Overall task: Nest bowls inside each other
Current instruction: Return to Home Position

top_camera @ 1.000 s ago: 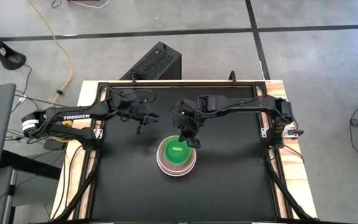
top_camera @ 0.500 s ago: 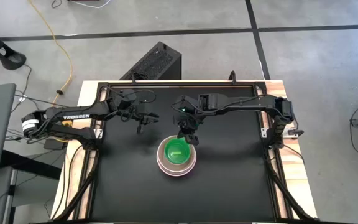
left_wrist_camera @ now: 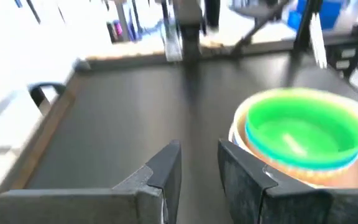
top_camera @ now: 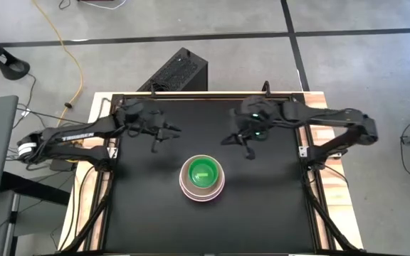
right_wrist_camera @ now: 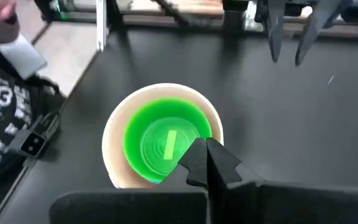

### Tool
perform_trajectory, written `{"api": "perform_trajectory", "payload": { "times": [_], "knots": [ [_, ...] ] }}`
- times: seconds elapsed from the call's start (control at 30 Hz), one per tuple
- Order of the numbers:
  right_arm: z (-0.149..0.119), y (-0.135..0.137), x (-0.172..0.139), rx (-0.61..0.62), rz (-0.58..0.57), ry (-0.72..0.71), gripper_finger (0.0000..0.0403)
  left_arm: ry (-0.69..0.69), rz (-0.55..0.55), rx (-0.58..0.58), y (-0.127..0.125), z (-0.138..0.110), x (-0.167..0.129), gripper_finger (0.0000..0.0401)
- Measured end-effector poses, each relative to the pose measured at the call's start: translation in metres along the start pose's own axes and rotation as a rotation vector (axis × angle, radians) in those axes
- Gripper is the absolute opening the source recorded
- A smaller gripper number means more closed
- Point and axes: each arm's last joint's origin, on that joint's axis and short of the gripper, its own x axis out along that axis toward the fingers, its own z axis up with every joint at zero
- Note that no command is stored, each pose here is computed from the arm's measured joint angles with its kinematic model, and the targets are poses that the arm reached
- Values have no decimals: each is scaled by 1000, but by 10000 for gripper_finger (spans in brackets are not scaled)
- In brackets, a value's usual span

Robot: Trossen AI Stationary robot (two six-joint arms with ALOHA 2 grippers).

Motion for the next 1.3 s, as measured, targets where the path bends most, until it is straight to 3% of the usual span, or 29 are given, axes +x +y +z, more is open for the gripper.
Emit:
{"api": "perform_trajectory", "payload": {
  "times": [0.2, 0.5, 0.67, 0.93, 1.3],
  "knots": [
    [-46, 7, -24, -3, -57, -240, 8, -156, 34, 84, -14, 28, -37, 94],
    [-116, 12, -46, 33, -146, -429, 8, -165, 69, 79, -27, 32, -63, 94],
    [-152, 9, -48, 84, -194, -481, 8, -121, 133, 1, -27, 4, -59, 94],
    [-197, 9, -43, 175, -216, -490, 8, -199, 204, -103, -33, -32, -60, 94],
    [-226, 14, -41, 197, -220, -544, 8, -255, 243, -215, -41, -80, -59, 94]
  ]
}}
